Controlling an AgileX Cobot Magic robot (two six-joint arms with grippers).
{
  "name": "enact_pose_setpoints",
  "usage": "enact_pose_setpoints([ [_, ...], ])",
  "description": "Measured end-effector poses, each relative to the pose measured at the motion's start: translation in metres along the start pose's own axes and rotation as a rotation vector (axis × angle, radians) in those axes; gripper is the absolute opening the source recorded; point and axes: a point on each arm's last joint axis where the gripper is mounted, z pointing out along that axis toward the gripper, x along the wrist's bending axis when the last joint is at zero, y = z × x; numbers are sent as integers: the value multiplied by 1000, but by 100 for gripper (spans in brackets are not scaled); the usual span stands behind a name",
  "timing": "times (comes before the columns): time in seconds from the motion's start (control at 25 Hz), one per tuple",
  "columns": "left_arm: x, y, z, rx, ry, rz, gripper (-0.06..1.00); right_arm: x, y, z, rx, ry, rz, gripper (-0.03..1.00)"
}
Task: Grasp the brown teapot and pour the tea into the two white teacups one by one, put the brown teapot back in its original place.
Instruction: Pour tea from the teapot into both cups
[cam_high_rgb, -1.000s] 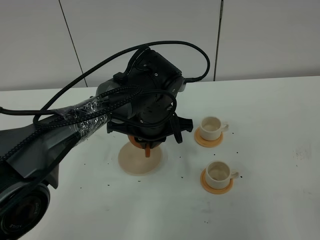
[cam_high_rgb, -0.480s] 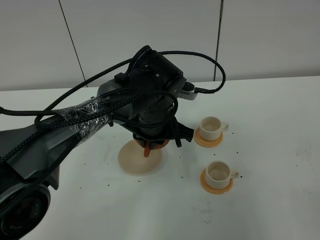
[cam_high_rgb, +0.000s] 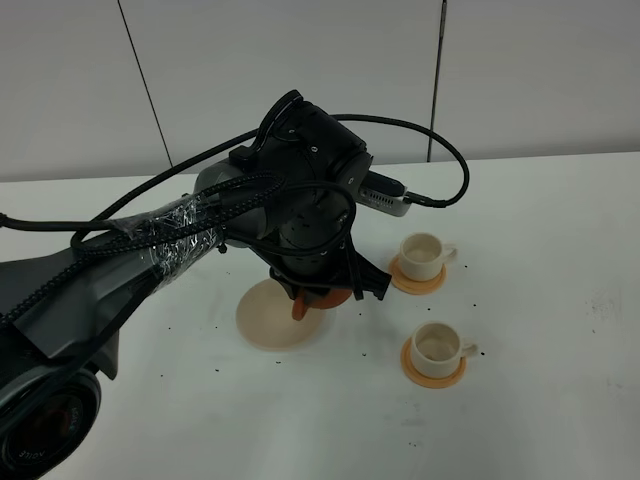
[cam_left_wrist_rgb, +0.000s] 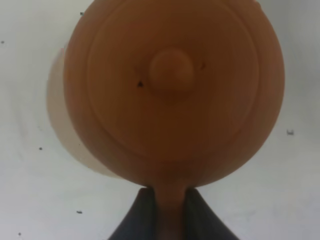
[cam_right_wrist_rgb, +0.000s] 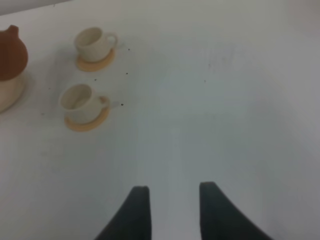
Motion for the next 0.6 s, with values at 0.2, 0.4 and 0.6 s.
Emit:
enact_pose_setpoints([
  [0.2,-1,0,0,4,-14,96,17,0,0,0,0,0,0,24],
  [0.4,-1,0,0,4,-13,154,17,0,0,0,0,0,0,24],
  [0.6,-1,0,0,3,-11,211,17,0,0,0,0,0,0,24],
])
